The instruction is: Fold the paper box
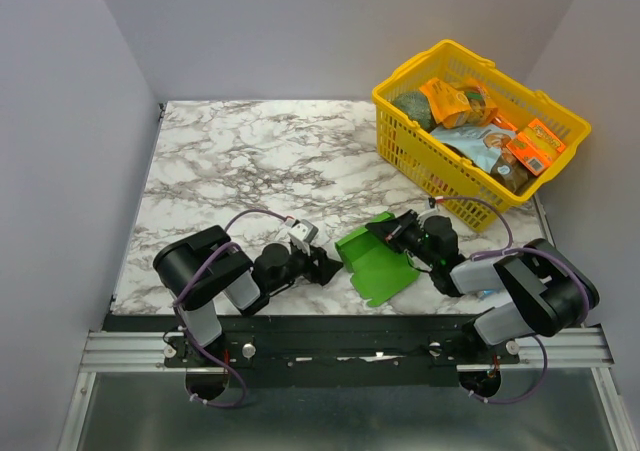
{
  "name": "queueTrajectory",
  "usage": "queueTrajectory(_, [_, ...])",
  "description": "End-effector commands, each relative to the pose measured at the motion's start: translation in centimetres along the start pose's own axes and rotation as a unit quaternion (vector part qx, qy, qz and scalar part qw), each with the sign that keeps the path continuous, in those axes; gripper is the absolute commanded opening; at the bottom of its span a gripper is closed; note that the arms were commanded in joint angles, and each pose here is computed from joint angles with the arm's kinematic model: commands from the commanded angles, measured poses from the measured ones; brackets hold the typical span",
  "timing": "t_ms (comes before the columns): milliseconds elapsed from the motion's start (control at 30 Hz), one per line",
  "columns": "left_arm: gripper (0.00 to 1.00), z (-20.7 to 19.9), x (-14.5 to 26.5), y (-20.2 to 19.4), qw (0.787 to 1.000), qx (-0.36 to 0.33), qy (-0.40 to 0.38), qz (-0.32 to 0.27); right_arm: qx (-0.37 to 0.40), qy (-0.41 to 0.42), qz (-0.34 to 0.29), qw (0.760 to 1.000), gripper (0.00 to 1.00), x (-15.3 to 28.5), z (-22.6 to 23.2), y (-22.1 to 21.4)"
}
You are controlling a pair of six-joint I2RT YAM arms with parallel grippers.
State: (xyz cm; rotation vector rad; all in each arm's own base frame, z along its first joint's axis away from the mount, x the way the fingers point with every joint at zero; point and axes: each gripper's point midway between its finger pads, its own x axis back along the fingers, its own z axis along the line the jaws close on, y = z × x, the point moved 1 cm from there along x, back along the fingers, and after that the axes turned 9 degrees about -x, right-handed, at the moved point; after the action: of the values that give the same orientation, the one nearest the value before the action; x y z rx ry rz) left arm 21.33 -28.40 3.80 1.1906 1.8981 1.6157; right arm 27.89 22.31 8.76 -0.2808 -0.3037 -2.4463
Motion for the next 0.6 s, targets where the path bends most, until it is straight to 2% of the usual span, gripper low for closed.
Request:
queueTrajectory(0, [0.76,-0.3,-1.0,3.7,0.997,0.009,0.005,-0.074,0.024,-0.022,-0.012,0.999,0.00,0.3,-1.5,0.3])
queueTrajectory(567, [0.79,0.8,-1.0,4.9,0.993,0.048,0.047,-0.099,0.027,-0.020,-0.011,0.999,0.00,0.5,-1.3,0.3])
